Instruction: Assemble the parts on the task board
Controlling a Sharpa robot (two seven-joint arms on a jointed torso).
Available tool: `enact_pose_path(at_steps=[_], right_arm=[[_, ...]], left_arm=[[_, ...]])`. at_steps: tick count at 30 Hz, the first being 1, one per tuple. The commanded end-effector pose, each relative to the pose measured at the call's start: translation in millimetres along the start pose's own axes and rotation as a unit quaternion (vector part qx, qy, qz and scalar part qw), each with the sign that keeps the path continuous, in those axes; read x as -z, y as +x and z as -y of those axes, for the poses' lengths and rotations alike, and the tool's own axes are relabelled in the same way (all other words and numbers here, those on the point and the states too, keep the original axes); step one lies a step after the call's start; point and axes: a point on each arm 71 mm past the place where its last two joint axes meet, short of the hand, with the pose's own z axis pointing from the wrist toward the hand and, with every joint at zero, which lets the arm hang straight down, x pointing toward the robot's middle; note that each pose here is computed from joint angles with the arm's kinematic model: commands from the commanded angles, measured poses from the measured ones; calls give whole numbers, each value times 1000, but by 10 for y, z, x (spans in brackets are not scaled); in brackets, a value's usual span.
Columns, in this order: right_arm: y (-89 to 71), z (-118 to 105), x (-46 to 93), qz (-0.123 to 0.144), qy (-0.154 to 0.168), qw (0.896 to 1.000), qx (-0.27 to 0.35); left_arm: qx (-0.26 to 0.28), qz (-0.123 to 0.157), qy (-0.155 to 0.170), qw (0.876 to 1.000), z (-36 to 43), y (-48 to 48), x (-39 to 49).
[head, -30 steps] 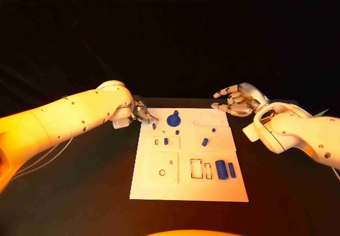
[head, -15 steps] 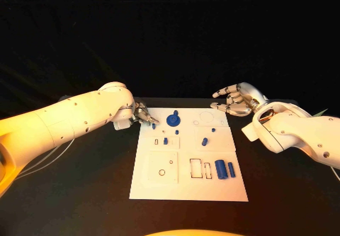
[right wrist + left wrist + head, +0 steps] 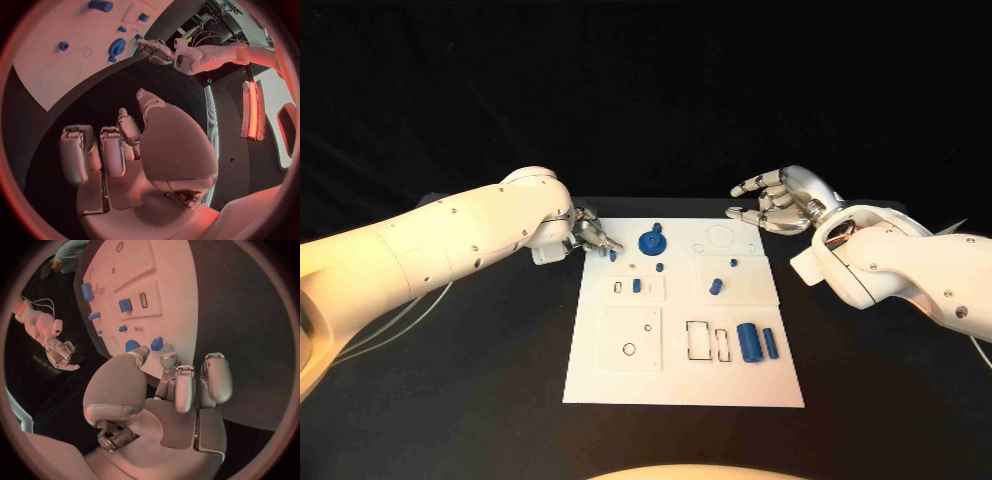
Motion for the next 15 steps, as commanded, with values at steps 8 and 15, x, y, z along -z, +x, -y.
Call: enact_pose_path(at_steps=[8, 15], right_arm=[[18, -15, -3, -7, -8, 1000, 1], [20, -15, -4, -7, -8, 1000, 1]], left_arm=[[10, -20, 12, 1000, 36, 44, -5], [12, -24, 13, 1000, 37, 52, -8]])
